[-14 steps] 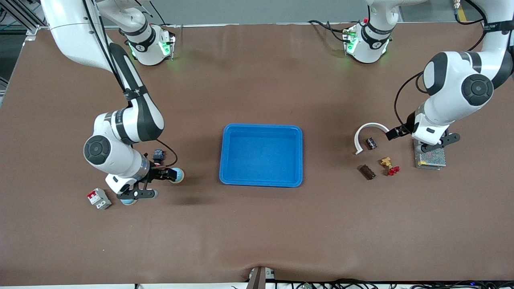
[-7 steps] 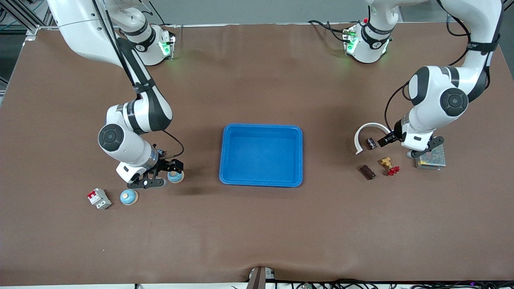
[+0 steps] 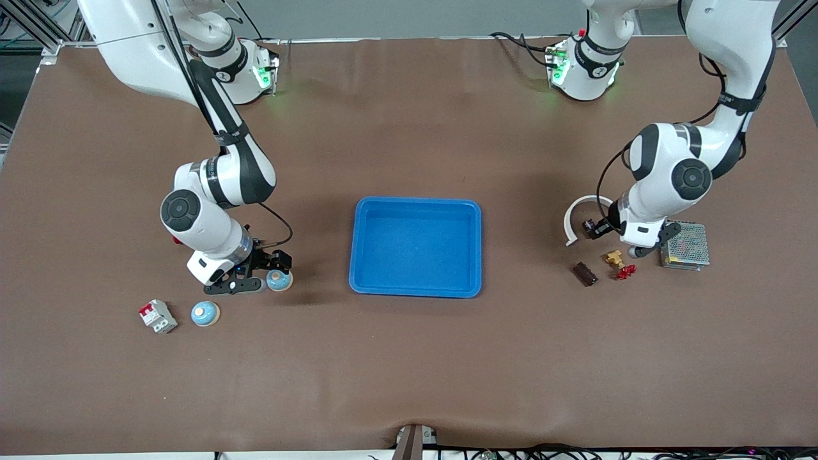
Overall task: Place electrolytic capacitor and blue bell in tray
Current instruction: 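Grasp the blue bell with the right gripper while the left gripper grasps the capacitor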
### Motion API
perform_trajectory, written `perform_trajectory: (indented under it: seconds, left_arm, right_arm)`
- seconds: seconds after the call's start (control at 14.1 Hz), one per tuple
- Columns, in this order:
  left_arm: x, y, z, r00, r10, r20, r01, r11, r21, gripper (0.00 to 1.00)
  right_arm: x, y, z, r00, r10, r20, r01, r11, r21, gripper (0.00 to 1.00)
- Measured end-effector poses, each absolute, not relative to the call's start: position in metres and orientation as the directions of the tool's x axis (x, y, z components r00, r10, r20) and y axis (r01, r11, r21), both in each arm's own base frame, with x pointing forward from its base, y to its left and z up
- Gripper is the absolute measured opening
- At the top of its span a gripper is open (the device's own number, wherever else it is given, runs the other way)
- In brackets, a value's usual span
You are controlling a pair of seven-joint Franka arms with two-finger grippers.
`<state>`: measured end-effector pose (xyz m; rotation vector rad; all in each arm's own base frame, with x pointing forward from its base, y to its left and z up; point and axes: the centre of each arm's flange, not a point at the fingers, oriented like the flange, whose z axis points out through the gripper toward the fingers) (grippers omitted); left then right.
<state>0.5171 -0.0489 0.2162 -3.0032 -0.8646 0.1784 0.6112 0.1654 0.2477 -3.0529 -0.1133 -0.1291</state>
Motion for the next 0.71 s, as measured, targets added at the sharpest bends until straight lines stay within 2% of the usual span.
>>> perform_trajectory:
  seconds: [0.28, 0.71]
  left_arm:
    - [0.513, -0.049, 0.202, 0.838, 0.531, -0.128, 0.529, -0.847, -0.054, 0.62]
    - [0.508, -0.049, 0.188, 0.834, 0.531, -0.15, 0.528, -0.847, -0.066, 0.57]
  right_arm:
    - [0.61, 0.169, 0.239, 0.99, 0.077, 0.117, 0.086, -0.993, -0.08, 1.0]
    - [0.608, 0.172, 0.217, 0.988, 0.1, 0.12, 0.109, -0.991, -0.072, 1.0]
